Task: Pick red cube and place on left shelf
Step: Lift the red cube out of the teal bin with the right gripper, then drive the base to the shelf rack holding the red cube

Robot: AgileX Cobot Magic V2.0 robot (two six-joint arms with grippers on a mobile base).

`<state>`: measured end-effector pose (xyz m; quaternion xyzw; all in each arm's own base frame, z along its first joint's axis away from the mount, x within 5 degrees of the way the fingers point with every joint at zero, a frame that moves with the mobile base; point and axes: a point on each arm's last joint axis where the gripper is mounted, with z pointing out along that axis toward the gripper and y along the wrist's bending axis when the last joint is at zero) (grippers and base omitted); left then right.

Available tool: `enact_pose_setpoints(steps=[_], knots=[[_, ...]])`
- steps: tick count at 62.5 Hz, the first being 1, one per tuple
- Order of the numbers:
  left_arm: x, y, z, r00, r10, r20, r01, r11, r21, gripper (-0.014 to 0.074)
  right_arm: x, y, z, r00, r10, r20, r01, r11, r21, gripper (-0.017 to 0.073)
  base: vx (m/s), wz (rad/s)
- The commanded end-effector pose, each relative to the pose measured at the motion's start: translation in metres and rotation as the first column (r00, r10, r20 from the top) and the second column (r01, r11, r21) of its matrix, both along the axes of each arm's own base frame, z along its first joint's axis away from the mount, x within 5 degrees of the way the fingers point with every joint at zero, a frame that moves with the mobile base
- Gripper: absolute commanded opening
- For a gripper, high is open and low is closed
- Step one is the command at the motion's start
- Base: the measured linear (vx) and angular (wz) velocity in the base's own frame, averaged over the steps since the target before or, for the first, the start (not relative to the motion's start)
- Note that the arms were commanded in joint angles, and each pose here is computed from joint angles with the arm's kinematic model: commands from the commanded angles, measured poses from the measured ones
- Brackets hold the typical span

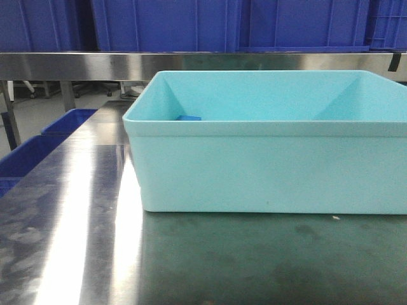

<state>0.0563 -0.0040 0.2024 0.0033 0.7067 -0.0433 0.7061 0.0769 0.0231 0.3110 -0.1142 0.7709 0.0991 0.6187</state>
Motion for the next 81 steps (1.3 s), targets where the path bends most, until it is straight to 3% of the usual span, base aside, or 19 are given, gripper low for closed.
enact_pose_setpoints(steps=[1,38,81], knots=[[-0.0002,0.0008,0.0008,0.997,0.008,0.078,-0.007,1.0,-0.015,0.0101,0.0006,0.0012,0.0156,0.994,0.016,0.106,-0.016,1.0,0.001,0.0074,-0.01,0.07],[-0.0002,0.0007,0.0008,0.997,0.006,0.078,-0.005,1.0,-0.015,0.0101,0.0006,0.0012,0.0156,0.994,0.016,0.106,-0.016,1.0,0.001,0.0074,-0.04,0.36],[-0.0002,0.0007,0.0008,0.997,0.006,0.078,-0.005,1.0,-0.015,0.0101,0.0006,0.0012,0.0156,0.994,0.016,0.106,-0.016,1.0,0.001,0.0074,-0.12,0.87]])
